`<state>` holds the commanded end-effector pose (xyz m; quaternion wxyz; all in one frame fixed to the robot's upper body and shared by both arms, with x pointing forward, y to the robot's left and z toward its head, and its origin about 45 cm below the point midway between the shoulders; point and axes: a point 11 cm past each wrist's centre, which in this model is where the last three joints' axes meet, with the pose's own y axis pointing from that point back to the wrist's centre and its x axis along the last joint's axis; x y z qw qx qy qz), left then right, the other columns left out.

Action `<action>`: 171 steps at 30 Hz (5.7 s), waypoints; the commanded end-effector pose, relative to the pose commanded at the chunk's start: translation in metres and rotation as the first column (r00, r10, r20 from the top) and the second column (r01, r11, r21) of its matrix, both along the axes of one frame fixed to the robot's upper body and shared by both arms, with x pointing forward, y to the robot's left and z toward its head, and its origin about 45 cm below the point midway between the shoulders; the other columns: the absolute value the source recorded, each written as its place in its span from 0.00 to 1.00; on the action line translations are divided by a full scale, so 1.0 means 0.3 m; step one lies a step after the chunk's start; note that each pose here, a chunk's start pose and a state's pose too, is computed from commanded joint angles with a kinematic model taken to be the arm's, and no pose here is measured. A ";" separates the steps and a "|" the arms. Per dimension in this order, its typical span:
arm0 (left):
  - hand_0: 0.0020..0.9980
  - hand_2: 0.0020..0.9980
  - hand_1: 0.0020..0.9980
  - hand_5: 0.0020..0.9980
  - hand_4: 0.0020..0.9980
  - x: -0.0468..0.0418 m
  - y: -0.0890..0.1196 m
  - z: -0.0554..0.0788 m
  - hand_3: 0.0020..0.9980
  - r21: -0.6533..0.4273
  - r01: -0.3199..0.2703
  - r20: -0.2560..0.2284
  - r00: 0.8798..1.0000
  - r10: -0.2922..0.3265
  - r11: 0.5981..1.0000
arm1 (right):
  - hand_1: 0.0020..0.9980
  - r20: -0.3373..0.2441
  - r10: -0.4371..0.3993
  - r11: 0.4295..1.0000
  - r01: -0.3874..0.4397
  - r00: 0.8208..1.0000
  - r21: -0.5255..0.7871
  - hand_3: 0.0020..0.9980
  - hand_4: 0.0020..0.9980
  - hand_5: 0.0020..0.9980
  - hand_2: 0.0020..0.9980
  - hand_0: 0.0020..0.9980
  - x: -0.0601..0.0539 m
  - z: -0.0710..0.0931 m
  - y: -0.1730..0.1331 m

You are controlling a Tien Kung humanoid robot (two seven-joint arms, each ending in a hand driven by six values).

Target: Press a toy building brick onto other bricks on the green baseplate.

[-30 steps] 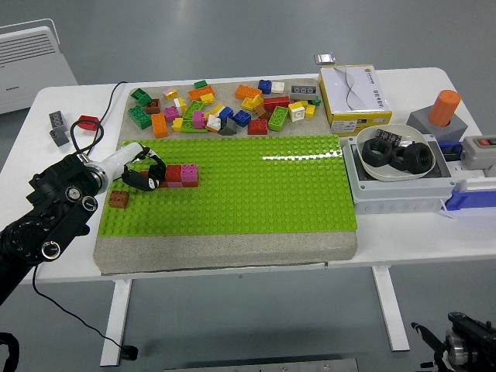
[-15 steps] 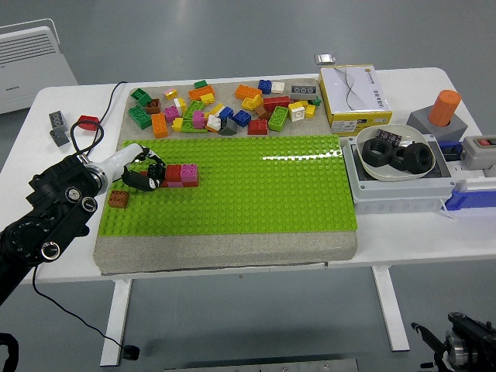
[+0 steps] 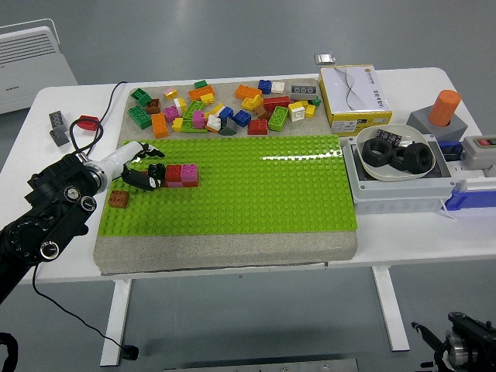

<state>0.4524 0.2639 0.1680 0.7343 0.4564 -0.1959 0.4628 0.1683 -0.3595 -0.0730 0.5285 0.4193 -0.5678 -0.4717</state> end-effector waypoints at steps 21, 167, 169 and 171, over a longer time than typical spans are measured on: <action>0.98 0.96 0.97 0.68 1.00 -0.141 0.016 0.098 0.80 0.196 0.003 0.198 0.979 -0.042 0.981 | 0.60 -0.031 -0.019 1.000 0.019 0.999 0.007 0.84 1.00 1.00 0.67 0.58 -0.048 -0.017 0.001; 0.85 0.80 0.76 0.21 0.77 -0.315 0.264 0.042 0.91 -0.104 -0.207 0.390 0.891 0.232 0.973 | 0.64 -0.066 -0.039 0.999 0.039 0.997 -0.004 0.84 1.00 1.00 0.71 0.59 -0.106 -0.024 -0.044; 0.85 0.80 0.76 0.21 0.77 -0.313 0.260 0.042 0.91 -0.106 -0.205 0.391 0.891 0.230 0.973 | 0.64 -0.078 -0.039 0.999 0.039 0.996 0.001 0.84 1.00 1.00 0.71 0.59 -0.122 -0.028 -0.045; 0.85 0.80 0.76 0.21 0.77 -0.312 0.259 0.043 0.91 -0.107 -0.204 0.391 0.891 0.229 0.973 | 0.64 -0.083 -0.037 0.999 0.038 0.996 0.007 0.84 1.00 1.00 0.71 0.59 -0.129 -0.030 -0.040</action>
